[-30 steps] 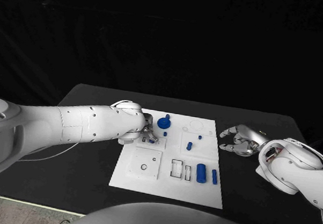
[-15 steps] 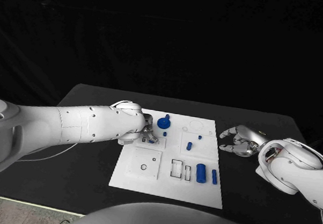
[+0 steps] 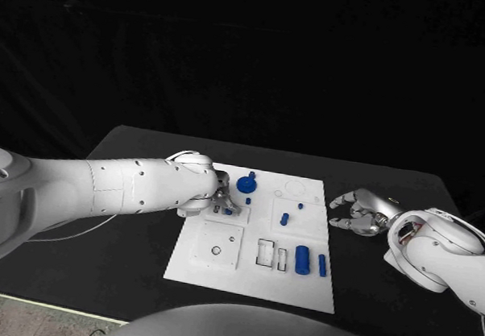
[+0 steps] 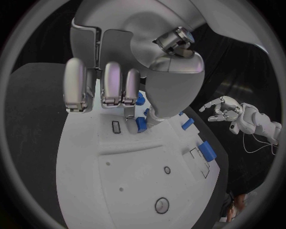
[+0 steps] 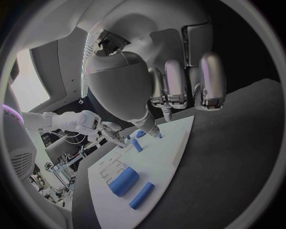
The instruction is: Assemble the parts on the task board
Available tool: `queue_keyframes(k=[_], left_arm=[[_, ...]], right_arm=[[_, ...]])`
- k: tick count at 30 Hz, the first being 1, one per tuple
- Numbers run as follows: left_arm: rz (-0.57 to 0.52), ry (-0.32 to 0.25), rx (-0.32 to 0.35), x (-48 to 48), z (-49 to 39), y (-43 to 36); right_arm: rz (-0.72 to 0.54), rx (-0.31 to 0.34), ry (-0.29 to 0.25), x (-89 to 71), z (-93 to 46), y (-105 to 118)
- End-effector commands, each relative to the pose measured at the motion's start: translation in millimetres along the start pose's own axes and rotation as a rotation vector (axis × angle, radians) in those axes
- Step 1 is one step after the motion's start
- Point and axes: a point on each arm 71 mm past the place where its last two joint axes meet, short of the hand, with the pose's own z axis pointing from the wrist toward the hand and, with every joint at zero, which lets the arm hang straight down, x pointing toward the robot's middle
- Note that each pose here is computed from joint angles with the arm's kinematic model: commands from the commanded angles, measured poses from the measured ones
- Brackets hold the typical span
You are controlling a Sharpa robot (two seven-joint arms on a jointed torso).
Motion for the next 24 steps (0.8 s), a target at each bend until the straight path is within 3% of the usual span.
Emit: queue_keyframes(k=[1, 24], left_arm=[[0.011, 0.037, -0.004, 9.1, 2.5, 0.7], [0.002, 0.026, -0.03, 6.1, 2.9, 5.7]], right_arm=[[-0.003, 0.004, 0.017, 1.6, 0.1, -0.2], [-0.001, 0.007, 0.017, 2.4, 0.1, -1.9]])
